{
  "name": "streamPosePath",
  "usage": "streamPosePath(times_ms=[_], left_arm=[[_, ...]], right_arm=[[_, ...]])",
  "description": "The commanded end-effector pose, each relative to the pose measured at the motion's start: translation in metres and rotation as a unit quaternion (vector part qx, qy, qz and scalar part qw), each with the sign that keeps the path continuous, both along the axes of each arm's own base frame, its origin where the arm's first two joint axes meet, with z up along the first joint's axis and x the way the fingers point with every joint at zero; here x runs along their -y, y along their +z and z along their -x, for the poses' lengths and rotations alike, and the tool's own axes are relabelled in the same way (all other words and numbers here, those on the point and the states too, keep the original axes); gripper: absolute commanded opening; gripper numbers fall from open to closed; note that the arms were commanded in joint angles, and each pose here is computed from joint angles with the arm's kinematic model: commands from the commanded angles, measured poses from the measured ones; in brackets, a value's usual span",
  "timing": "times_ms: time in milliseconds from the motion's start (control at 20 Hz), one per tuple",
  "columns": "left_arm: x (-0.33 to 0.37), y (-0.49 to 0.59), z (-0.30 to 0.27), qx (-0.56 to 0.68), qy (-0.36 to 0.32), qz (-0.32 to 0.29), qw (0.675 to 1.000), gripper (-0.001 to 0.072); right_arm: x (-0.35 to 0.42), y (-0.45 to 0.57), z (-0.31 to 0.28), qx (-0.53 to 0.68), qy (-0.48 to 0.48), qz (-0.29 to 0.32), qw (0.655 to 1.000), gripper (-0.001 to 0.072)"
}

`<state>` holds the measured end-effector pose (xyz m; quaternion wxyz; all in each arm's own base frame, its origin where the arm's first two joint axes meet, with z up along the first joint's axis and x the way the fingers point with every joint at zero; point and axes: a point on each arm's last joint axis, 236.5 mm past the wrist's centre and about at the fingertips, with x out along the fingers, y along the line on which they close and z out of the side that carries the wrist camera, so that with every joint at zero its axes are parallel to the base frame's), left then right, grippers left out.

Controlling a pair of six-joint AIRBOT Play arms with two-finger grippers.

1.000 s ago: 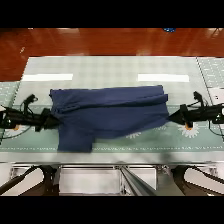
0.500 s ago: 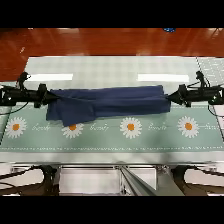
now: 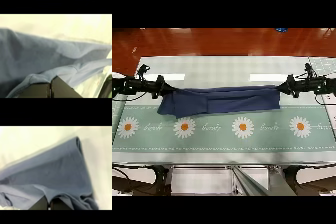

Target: Fold the shirts.

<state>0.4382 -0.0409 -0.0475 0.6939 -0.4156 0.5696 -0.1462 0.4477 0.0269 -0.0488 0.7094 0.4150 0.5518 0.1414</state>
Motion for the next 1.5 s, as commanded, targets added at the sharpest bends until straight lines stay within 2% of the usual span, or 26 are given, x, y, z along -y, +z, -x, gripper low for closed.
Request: streamPosePath(times_ms=[0,100,150,200,250,400,500,550,700,800,950,1100,1250,1450], left_arm=[[-0.001,-0.01,-0.009,-0.003,0.0,-0.001,1.0,0.0024],[0.001,-0.015,-0.009,-0.005,-0.004,-0.001,1.0,0.0024],[-0.001,-0.016,-0.012,-0.003,0.0,-0.003,1.0,0.0044],[-0.001,-0.014,-0.012,-0.002,-0.002,-0.002,1.0,0.0274],[0.001,-0.009,-0.01,-0.004,-0.01,0.003,1.0,0.0499],[-0.01,0.035,-0.003,0.011,-0.055,0.016,0.998,0.0507],[-0.039,0.075,-0.002,0.05,-0.036,-0.021,0.998,0.0507],[-0.049,0.098,-0.001,0.081,-0.022,-0.043,0.996,0.0507],[-0.059,0.167,0.008,0.203,0.024,-0.123,0.971,0.0507],[-0.042,0.186,0.03,0.253,0.046,-0.152,0.955,0.0507],[-0.001,0.167,0.07,0.266,0.018,-0.156,0.951,0.0507],[0.031,0.137,0.094,0.245,-0.025,-0.14,0.959,0.0507],[0.048,0.124,0.099,0.232,-0.048,-0.131,0.963,0.0507],[0.048,0.123,0.098,0.232,-0.048,-0.131,0.963,0.0507]], right_arm=[[-0.002,-0.011,-0.011,-0.005,0.0,-0.003,1.0,0.0023],[-0.001,-0.018,-0.011,-0.015,-0.008,-0.005,1.0,0.0024],[0.002,-0.019,-0.014,-0.014,-0.018,-0.002,1.0,0.007],[0.003,-0.019,-0.016,-0.019,-0.03,-0.005,0.999,0.0333],[0.005,-0.016,-0.016,-0.019,-0.03,-0.008,0.999,0.0418],[0.028,0.025,-0.014,-0.004,-0.013,-0.023,1.0,0.0419],[0.065,0.066,-0.009,0.027,-0.028,-0.013,0.999,0.0419],[0.089,0.083,-0.003,0.044,-0.049,0.005,0.998,0.0419],[0.16,0.096,0.03,0.054,-0.118,0.111,0.985,0.0419],[0.175,0.074,0.049,0.038,-0.168,0.127,0.977,0.0419],[0.155,0.023,0.066,0.0,-0.187,0.104,0.977,0.0424],[0.119,-0.007,0.059,-0.025,-0.166,0.048,0.985,0.0425],[0.083,-0.026,0.045,-0.04,-0.143,0.003,0.989,0.0425],[0.052,-0.048,0.04,-0.069,-0.114,-0.015,0.991,0.0425]])
